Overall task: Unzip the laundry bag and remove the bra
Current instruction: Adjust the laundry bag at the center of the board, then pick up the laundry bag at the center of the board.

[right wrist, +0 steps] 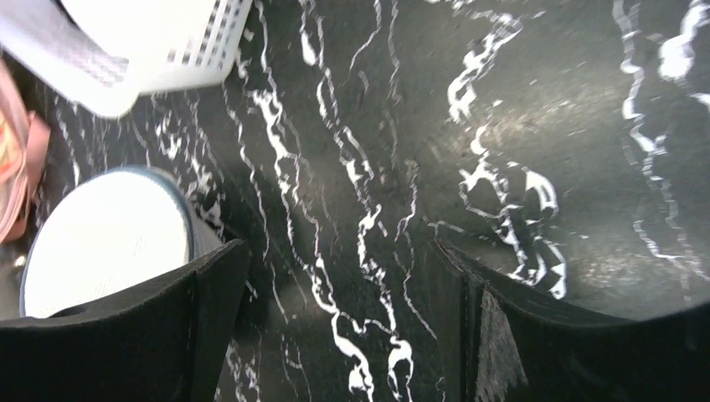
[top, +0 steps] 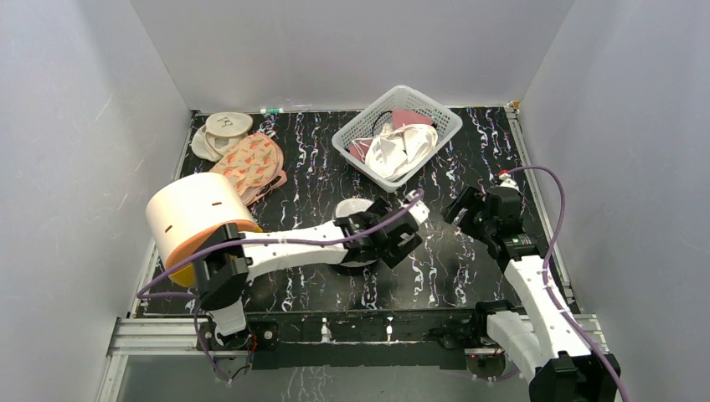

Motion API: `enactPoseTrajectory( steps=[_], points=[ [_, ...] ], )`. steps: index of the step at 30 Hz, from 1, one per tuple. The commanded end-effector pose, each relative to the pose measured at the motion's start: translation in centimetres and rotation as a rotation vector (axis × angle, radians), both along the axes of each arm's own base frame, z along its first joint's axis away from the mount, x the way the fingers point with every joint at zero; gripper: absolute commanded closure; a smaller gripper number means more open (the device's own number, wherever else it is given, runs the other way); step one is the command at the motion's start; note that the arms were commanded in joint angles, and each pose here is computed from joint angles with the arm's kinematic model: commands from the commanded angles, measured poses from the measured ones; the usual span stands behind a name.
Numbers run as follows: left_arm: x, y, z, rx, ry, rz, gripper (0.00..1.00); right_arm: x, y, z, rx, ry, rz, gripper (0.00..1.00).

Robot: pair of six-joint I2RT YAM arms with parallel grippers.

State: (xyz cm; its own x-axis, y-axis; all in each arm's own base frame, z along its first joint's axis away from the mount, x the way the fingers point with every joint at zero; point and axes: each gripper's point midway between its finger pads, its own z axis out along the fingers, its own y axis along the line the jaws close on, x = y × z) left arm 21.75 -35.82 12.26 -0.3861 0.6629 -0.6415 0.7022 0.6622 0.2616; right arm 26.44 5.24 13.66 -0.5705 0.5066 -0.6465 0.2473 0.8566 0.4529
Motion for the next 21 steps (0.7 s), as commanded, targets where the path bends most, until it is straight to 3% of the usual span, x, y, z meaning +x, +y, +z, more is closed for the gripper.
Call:
enactPoseTrajectory(
  steps=[1, 3, 9, 16, 21],
  points=[
    [0.3, 0.0, 0.6, 0.114, -0.098, -0.021, 0.1, 0.1, 3.1, 1.2, 0.104, -0.091, 0.199, 0.24],
    [0.7, 0.2, 0.1, 0.142, -0.122, -0.005, 0.14, -0.2, 3.4, 1.3, 0.104, -0.103, 0.229, 0.24],
    [2.1, 1.9, 0.2, 0.188, -0.219, 0.062, 0.47, -0.6, 4.7, 2.2, 0.126, -0.163, 0.318, 0.24],
    [1.5, 2.8, 1.7, 0.097, -0.214, 0.091, 0.81, -1.3, 7.4, 1.9, 0.201, -0.182, 0.503, 0.27],
    [0.8, 3.7, 3.9, -0.055, -0.195, 0.097, 0.89, -2.5, 10.0, 2.5, 0.289, -0.229, 0.653, 0.38]
  ],
)
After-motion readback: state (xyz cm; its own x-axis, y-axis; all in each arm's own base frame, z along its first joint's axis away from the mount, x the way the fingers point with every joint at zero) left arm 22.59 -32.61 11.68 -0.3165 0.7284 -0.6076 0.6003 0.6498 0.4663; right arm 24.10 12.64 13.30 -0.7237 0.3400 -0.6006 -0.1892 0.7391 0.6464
